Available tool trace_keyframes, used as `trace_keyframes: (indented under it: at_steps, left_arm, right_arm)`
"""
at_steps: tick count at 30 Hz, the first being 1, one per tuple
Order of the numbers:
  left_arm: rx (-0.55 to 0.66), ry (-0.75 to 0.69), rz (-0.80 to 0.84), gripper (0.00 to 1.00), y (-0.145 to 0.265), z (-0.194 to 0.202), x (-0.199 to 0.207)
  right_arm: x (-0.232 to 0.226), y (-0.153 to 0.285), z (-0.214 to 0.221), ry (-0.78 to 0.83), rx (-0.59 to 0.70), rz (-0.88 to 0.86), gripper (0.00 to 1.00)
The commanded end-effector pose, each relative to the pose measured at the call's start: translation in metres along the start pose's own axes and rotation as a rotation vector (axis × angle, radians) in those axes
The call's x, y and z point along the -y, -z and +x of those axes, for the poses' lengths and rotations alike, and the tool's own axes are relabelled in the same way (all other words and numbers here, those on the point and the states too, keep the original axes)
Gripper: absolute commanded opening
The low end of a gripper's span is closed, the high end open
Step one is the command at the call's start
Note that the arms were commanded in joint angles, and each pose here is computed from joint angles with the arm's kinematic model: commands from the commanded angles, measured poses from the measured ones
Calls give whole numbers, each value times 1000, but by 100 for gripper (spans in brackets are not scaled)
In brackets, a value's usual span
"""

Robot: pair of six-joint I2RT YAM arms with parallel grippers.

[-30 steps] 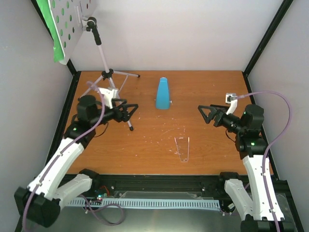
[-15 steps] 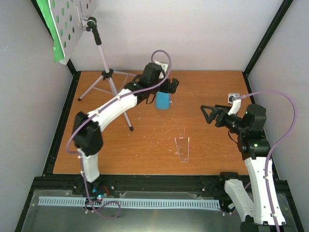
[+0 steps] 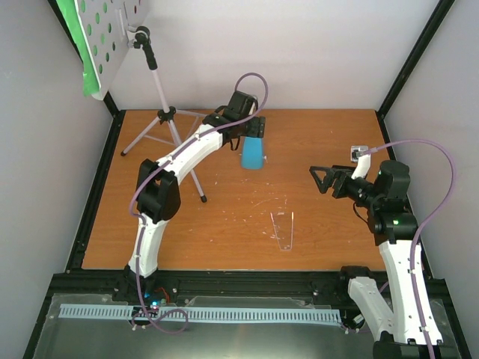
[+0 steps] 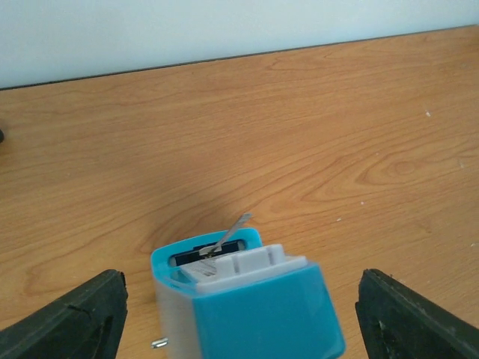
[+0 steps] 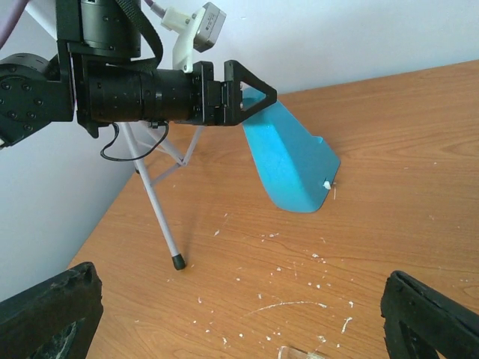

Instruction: Pack up the instrument practice props

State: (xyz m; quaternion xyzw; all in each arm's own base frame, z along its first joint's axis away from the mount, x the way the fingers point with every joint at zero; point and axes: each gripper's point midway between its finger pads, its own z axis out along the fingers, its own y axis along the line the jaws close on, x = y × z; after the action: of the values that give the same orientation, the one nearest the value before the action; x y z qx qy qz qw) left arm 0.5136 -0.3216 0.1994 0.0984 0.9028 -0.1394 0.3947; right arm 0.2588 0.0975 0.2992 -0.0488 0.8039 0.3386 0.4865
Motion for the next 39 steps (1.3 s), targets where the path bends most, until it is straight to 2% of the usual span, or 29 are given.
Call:
trace_keyframes:
  at_steps: [1,5,10,14,23,29,35,37,39]
  left_arm:
    - [30,-17,39,80,5,-15,11]
    - [26,-48,51,70,0,-11,12]
    - [6,-114,106,68,-6,-4,21]
    - [20,-178,137,60,-2,-3,26]
    - [2,-450,220,47,38,22,29]
    - [-15,-571,341,48,79,52,36]
    - [-58,-564,515,51,112,92,50]
    - [-68,-552,539,55,118,101,51]
    - [-51,-545,563,63,128,102,54]
  right_arm:
    - [-3,3,-1,18,2,-1,100]
    - [0,2,2,14,-2,11,100]
    - [7,0,4,-5,-13,40,100]
    - [13,-2,7,-20,-33,67,100]
    - [18,-4,6,-62,-50,92,100]
    - [23,-12,8,-95,-63,84,100]
    - [26,-24,24,-135,-105,29,100]
    - [28,-29,29,-157,-130,18,100]
    - [30,-33,36,-182,-158,10,100]
